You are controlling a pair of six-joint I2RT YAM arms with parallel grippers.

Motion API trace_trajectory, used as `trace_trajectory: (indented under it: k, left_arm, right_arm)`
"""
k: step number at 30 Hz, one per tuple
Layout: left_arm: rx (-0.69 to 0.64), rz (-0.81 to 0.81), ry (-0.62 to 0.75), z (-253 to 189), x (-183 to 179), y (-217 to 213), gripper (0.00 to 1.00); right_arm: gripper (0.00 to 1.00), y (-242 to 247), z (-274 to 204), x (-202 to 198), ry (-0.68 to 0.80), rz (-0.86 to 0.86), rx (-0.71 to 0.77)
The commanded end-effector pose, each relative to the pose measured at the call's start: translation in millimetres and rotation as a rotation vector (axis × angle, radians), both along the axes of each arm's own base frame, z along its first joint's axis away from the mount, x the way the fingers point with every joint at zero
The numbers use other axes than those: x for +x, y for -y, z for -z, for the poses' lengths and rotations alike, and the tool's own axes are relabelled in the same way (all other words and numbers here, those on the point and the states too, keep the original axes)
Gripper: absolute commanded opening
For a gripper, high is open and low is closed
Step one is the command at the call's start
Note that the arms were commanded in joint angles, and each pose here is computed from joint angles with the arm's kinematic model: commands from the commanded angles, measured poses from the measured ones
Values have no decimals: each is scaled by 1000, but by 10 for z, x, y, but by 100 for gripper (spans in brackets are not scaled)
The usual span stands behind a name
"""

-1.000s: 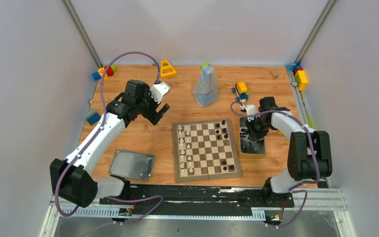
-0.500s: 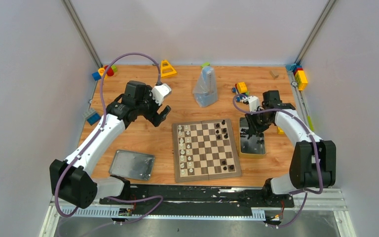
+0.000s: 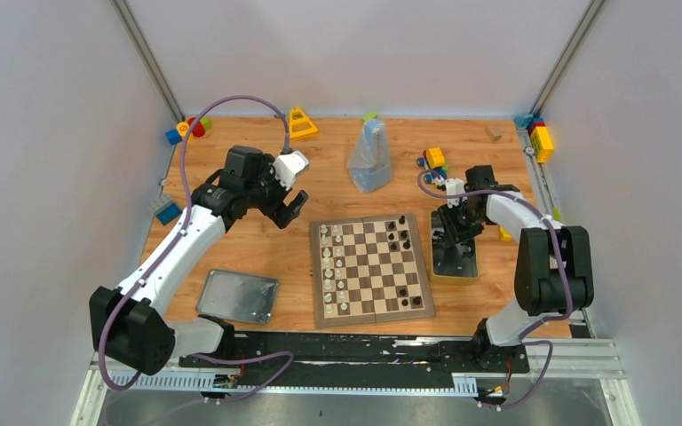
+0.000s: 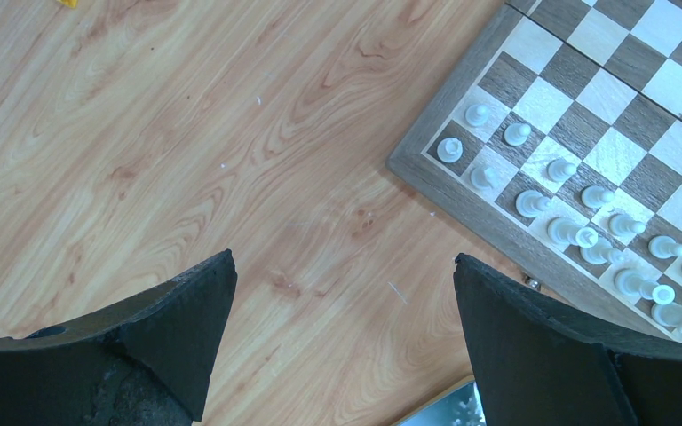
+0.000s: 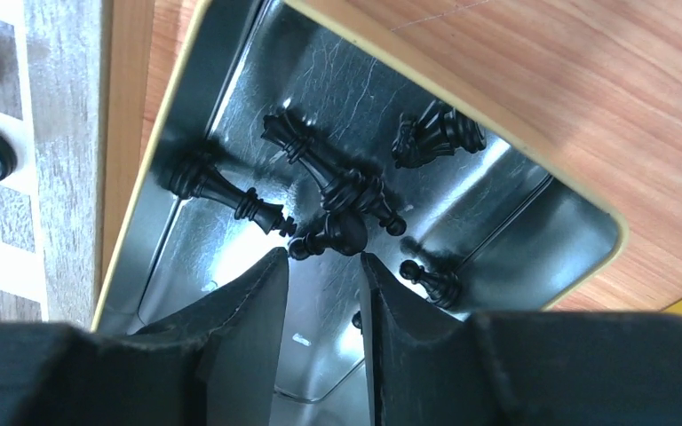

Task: Set up the chess pieces on the board
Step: Pick up the chess piece from the storage box.

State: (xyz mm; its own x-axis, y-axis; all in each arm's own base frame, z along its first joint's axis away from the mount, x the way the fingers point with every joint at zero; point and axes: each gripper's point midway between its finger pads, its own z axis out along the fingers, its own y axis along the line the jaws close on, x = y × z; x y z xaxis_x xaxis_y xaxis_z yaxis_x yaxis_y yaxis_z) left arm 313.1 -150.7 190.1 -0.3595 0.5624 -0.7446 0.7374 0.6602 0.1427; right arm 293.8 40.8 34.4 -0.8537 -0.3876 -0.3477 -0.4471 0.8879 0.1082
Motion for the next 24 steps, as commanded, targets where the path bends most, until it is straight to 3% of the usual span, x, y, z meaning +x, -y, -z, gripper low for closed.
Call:
trace_trajectory:
  k: [1,10,16,20,24]
  left_arm:
    - [-37,5,41,-124,14,21,100]
    - [-35,6,41,-112,13,19,100]
    - [-33,7,44,-99,12,14,100]
    - [-32,7,45,-100,15,14,100]
    - [-31,9,50,-115,7,10,100]
  right_arm:
    - [35,16,68,53,1,33,-13]
    - [23,69,155,-11,-34,27,-45]
    - [21,106,134,-66,-33,5,-64]
    - [15,96,155,-77,-41,-10,-61]
    - [3,80,65,-63,-20,-37,-51]
